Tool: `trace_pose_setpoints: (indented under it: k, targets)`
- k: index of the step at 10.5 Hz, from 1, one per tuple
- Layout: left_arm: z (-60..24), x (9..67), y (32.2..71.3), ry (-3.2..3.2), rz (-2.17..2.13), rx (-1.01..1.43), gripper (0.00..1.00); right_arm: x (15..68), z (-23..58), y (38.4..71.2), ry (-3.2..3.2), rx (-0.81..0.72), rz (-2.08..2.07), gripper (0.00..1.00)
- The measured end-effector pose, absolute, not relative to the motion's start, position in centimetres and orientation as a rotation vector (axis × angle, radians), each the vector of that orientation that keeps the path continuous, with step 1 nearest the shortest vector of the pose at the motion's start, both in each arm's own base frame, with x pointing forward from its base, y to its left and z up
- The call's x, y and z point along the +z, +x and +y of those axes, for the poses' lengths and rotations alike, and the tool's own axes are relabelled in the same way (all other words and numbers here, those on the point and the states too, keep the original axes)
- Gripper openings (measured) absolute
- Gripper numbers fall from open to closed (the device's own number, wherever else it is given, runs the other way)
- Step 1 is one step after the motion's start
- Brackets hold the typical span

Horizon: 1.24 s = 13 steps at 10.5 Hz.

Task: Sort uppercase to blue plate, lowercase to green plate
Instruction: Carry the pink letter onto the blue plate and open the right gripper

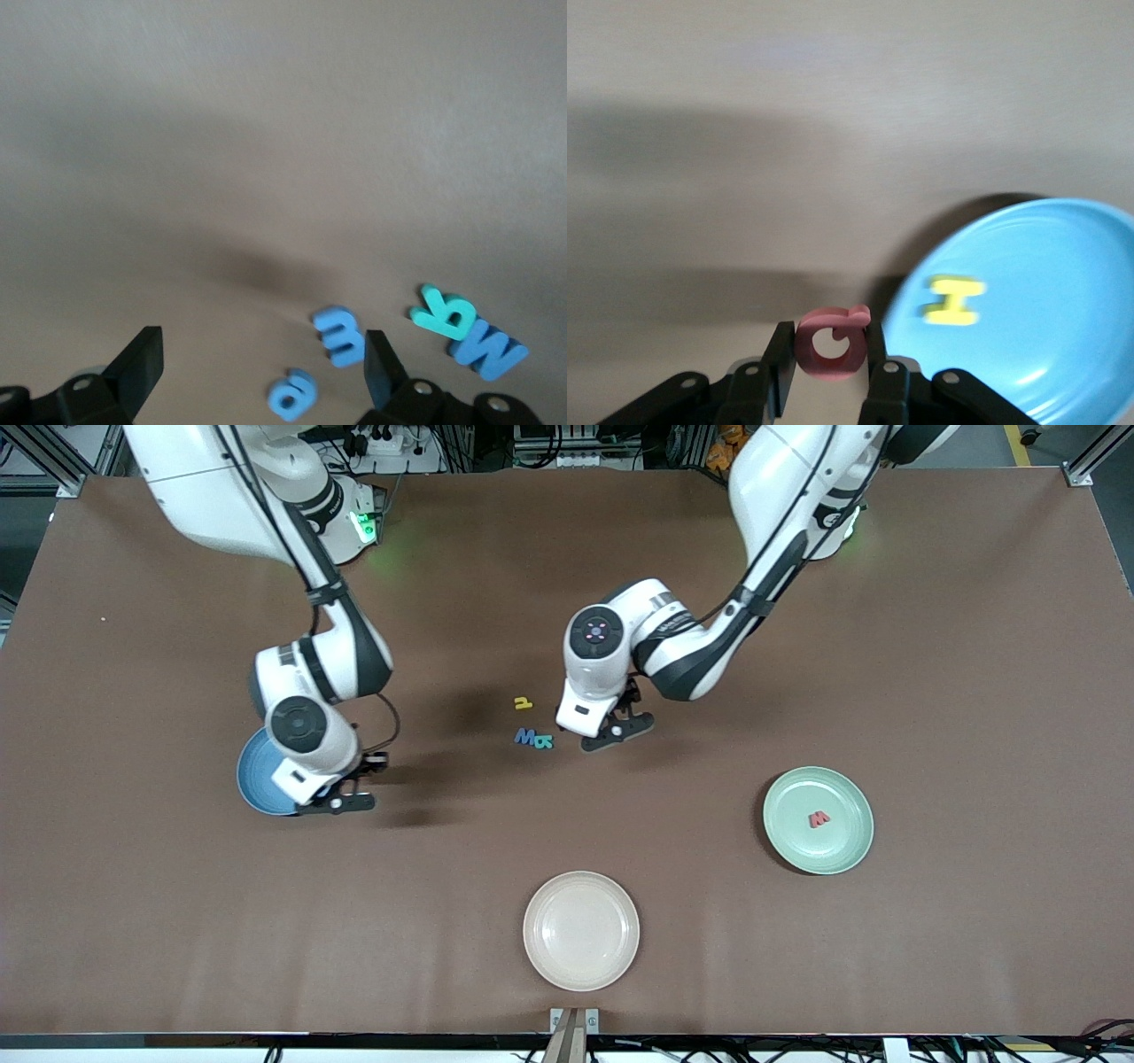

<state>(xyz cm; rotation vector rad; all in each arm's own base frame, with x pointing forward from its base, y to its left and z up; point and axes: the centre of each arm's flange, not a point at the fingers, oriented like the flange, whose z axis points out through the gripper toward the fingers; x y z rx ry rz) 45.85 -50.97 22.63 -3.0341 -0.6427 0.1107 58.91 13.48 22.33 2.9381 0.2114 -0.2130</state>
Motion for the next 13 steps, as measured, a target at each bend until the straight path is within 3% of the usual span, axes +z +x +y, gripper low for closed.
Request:
trace_pose_setpoints:
  k: [6,10,13]
  targets:
    - [-52.8,20.2,46.3,-3.013,-0.801,0.083,1.00,22.6,9.1,59.4,2.899,-0.280,0.468,0.38]
    - [-54.0,19.9,45.5,-3.047,-0.842,0.064,0.98,22.2,9.2,59.1,2.904,-0.292,0.466,0.87]
    - [-53.7,18.9,45.1,-3.032,-0.833,0.076,0.92,22.3,10.0,59.2,2.998,-0.272,0.375,0.88]
